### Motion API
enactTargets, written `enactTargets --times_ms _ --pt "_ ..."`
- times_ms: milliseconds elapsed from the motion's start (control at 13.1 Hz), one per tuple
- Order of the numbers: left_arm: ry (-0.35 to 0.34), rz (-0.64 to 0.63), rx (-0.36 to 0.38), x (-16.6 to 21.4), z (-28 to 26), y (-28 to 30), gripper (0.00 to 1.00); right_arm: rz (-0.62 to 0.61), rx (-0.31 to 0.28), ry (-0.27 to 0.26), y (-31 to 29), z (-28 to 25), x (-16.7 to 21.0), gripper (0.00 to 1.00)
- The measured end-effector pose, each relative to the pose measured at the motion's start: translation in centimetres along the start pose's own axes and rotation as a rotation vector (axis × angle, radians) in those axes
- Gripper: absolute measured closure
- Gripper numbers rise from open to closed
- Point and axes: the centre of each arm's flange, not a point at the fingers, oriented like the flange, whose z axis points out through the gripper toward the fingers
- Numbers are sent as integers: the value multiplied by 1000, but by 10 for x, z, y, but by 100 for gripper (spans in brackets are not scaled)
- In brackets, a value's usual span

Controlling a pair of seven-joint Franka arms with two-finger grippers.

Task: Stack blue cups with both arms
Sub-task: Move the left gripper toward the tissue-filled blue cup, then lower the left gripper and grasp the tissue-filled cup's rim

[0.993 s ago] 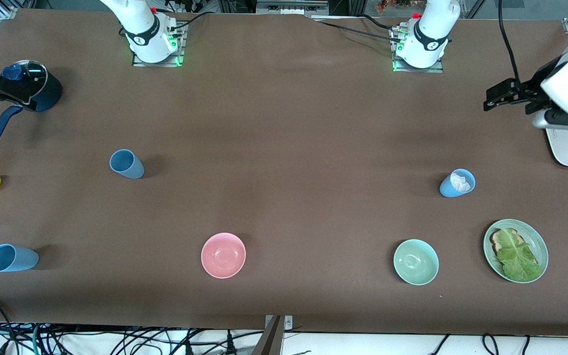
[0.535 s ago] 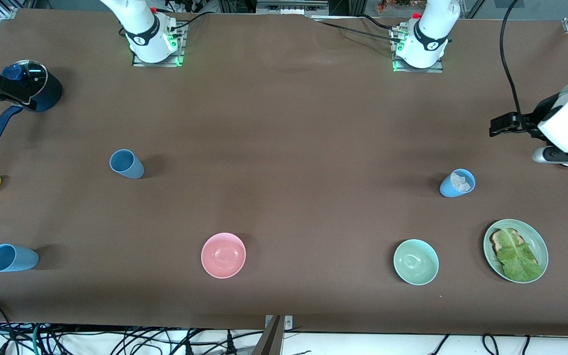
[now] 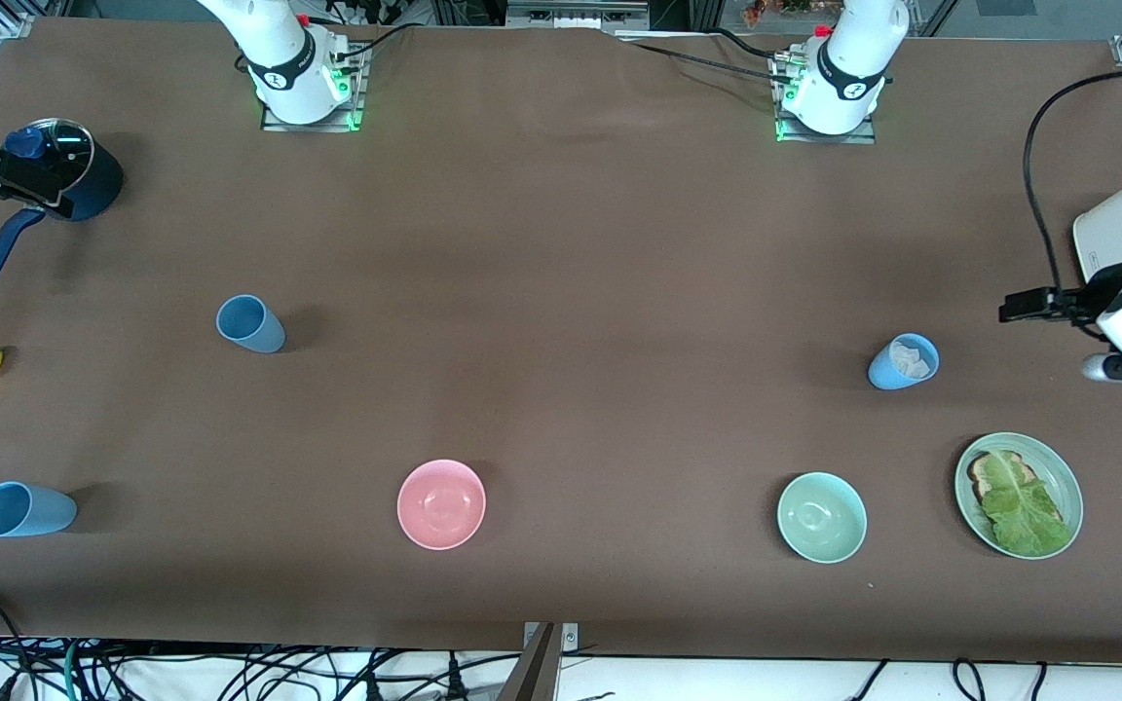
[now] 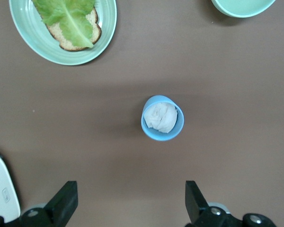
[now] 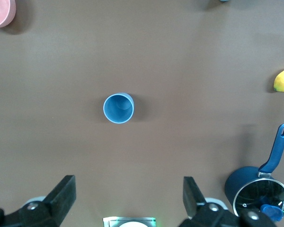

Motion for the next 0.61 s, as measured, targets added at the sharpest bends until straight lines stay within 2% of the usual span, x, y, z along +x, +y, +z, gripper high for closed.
enactTargets --times_ms 153,382,611 --pt "23 8 4 4 22 4 0 0 0 0 0 0 0 0" --pt "117 20 21 0 51 12 0 0 0 0 0 0 0 0" --pt "174 20 31 -14 89 14 0 0 0 0 0 0 0 0"
